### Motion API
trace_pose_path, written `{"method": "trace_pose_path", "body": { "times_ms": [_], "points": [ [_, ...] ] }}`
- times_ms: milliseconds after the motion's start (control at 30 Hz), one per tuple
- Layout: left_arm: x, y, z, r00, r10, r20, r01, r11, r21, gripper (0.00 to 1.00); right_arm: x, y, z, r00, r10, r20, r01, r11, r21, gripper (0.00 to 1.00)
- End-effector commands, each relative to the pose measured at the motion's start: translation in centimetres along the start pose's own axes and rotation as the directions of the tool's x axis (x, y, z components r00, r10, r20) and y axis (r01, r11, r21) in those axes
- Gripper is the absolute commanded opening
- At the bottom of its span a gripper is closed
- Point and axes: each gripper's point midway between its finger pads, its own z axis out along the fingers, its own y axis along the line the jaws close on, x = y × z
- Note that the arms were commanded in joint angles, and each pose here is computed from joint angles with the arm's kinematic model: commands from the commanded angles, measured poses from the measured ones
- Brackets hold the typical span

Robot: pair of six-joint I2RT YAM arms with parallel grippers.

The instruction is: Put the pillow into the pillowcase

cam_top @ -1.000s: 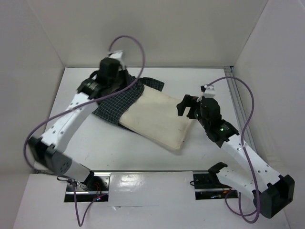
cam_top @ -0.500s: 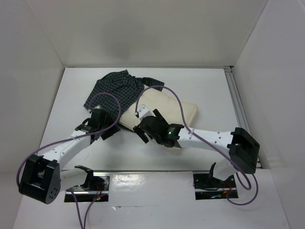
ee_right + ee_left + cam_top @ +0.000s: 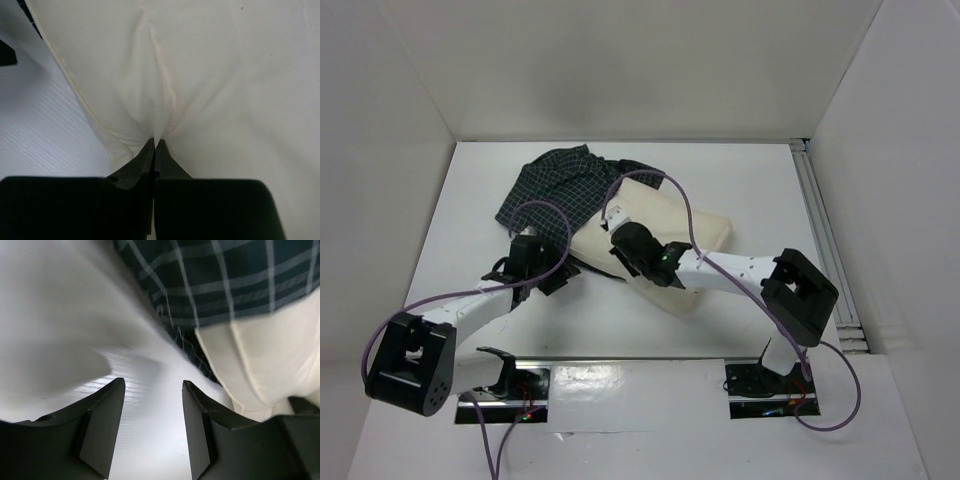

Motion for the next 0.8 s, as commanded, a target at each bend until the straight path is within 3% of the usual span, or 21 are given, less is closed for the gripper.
{"method": "trace_pose_path", "body": {
  "times_ms": [0,100,200,400,500,600,667,767],
  "points": [
    [-0.2,-1.9,0.4,1.0,-0.004,-0.008,0.004,0.995,0.102,0.62,-6.3,-1.3,-1.8,0.985,0.109,0.134,-0.1,0.993,-0.066,0.0],
    [0.0,-2.5,0.8,1.0,0.002,-0.028,0.002,0.991,0.135,0.62,-9.3,-2.9,-2.7,0.968,0.205,0.146,-0.179,0.969,-0.171,0.0],
    [-0.3,-4.0,0.7,1.0,0.017,-0.016,-0.013,0.977,0.212,0.62,-10.7,-3.1,-3.9,0.966,0.211,0.15,-0.179,0.963,-0.201,0.0],
    [-0.9,-4.8,1.3,0.999,0.042,-0.003,-0.04,0.971,0.235,0.61,-12.9,-3.7,-5.3,0.953,0.236,0.19,-0.183,0.948,-0.261,0.0],
    [-1.4,-7.1,0.2,0.997,0.068,0.038,-0.077,0.931,0.357,0.54,-13.1,-3.9,-5.2,0.956,0.234,0.179,-0.186,0.95,-0.251,0.0],
    [-1.6,-8.6,-1.1,0.991,0.103,0.083,-0.129,0.895,0.428,0.75,-12.5,-3.9,-4.8,0.96,0.23,0.16,-0.188,0.952,-0.24,0.0],
    [-1.8,-8.1,-0.6,0.99,0.104,0.091,-0.131,0.912,0.388,0.86,-12.8,-3.7,-4.8,0.958,0.232,0.169,-0.186,0.95,-0.249,0.0],
    [-2.4,-8.0,0.6,0.987,0.128,0.1,-0.155,0.924,0.35,0.86,-13.2,-3.3,-4.9,0.959,0.227,0.169,-0.18,0.95,-0.256,0.0]
  ]
}}
